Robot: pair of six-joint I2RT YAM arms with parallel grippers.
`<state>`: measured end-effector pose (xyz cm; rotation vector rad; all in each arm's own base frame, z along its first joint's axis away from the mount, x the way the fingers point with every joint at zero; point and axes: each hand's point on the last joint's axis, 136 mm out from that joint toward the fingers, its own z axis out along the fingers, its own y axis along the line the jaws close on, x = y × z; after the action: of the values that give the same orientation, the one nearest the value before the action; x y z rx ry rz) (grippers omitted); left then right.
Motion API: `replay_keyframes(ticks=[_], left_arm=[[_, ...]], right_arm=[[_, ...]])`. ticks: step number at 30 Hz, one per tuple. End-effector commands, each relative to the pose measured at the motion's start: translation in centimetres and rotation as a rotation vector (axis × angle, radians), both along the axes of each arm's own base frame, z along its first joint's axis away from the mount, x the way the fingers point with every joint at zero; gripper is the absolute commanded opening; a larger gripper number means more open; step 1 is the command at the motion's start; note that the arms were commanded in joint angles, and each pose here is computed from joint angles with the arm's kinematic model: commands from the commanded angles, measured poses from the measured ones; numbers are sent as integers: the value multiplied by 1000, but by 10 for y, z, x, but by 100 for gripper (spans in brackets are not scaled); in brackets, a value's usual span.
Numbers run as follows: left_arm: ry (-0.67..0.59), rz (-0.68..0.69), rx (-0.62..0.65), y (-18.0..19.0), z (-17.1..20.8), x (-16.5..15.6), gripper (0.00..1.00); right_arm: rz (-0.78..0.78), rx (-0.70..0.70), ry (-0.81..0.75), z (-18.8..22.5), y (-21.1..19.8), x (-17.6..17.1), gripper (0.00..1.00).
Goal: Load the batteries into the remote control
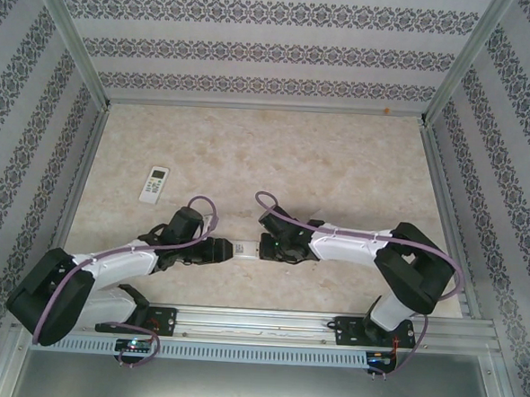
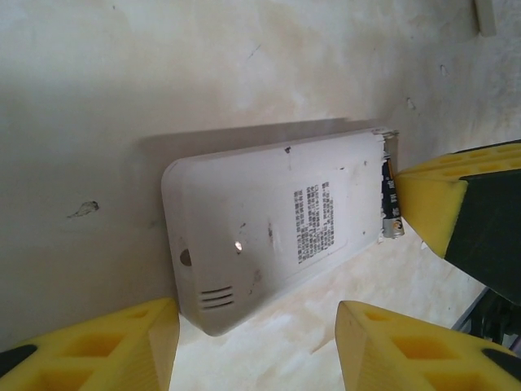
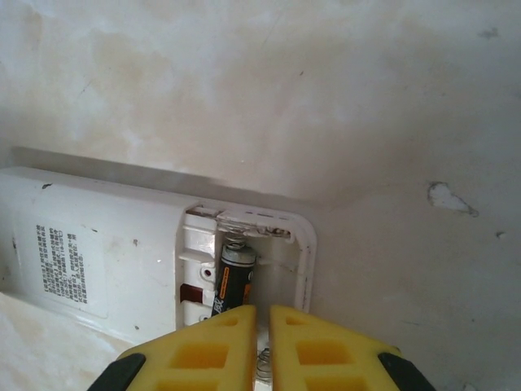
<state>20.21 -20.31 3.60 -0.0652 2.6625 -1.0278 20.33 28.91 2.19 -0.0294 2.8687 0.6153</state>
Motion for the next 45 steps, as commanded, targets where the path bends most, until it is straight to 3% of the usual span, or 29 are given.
replay_keyframes(ticks=[1,9,17,24,39,45], left_arm=[[-33,-9,-29,-7,9,8,54],[-34,-2,-9,-4,6,8,54],[-37,4,-11,-4,9,9,54],[-40,7,-4,-3,8,10,55],[-32,5,7,-2,3,9,56],[-34,5,5,-2,3,9,56]], right_arm=[[15,5,2,1,6,0,15],[-5,55,-45,29,2,1,24],[-6,56,-18,19,6,-3,27],[10,50,2,10,13,-6,19],[26,-49,25,-23,5,-7,13],[88,-90,-35,-37,10,1,11]])
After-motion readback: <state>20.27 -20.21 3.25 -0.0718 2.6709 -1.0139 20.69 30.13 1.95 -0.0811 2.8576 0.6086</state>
